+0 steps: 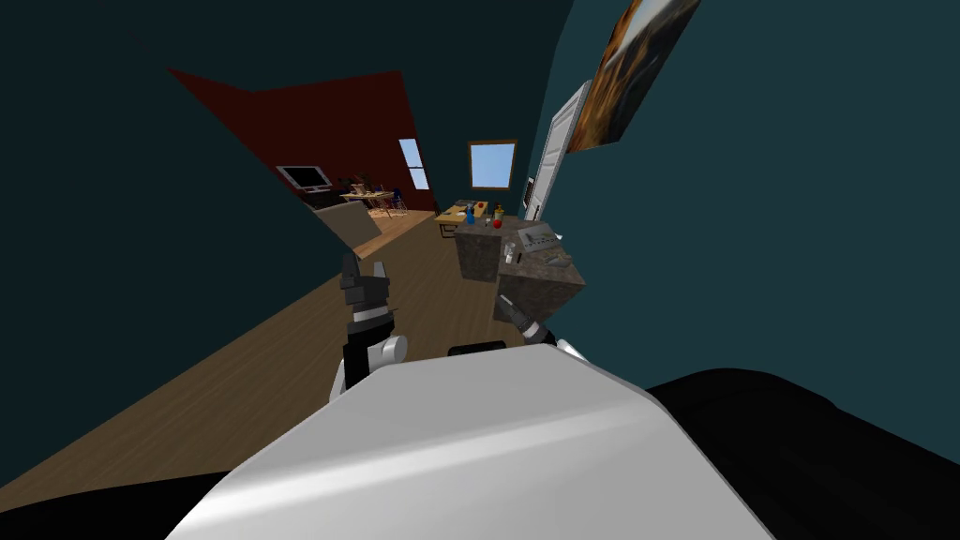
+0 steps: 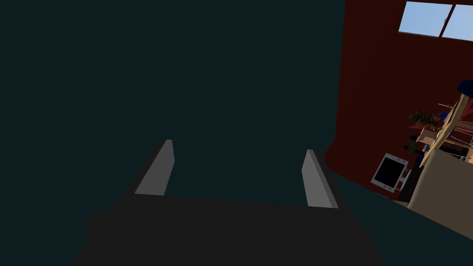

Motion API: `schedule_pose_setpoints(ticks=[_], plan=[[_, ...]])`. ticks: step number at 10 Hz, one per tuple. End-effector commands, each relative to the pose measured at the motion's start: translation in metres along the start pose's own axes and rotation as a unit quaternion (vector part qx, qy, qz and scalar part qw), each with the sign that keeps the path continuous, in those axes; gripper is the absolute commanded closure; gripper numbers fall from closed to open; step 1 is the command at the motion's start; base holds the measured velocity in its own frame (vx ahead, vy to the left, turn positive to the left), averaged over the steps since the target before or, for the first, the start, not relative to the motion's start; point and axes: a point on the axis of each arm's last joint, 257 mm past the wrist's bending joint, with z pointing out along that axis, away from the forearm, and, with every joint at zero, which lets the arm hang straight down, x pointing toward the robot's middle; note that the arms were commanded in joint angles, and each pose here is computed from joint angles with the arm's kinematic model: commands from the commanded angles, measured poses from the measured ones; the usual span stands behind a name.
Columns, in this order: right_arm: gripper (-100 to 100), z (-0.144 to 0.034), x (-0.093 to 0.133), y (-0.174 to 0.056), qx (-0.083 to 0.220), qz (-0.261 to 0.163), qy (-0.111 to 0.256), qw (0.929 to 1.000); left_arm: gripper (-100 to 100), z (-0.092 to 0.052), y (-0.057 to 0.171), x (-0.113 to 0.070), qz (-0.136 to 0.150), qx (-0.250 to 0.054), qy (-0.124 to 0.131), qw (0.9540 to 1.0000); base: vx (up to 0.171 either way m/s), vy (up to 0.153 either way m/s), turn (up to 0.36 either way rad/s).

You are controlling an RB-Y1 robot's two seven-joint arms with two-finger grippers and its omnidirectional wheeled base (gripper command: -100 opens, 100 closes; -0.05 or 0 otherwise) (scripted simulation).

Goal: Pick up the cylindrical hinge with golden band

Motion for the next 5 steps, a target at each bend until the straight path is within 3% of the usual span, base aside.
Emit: schedule_pose_setpoints(ticks=[1,2,3,4,5], plan=[[-100,-0.015,0.026,-0.009,0.009,-0.005,0.04,0.9991,0,0.0,0.0,0.0,0.0,0.0,0.0,1.0,-0.071,0.049,0.15],[-100,-0.019,0.027,-0.011,0.011,-0.011,0.052,0.9985,0,0.0,0.0,0.0,0.0,0.0,0.0,1.0,-0.059,0.045,0.066],[-100,-0.032,0.049,-0.021,0.019,-0.012,0.083,0.9963,0,0.0,0.0,0.0,0.0,0.0,0.0,1.0,-0.062,0.057,0.148],[-100,-0.037,0.05,-0.024,0.022,-0.019,0.096,0.9949,0,0.0,0.0,0.0,0.0,0.0,0.0,1.0,-0.045,0.041,0.074],[-100,-0.052,0.07,-0.034,0.03,-0.021,0.128,0.9912,0,0.0,0.0,0.0,0.0,0.0,0.0,1.0,-0.041,0.04,0.178]])
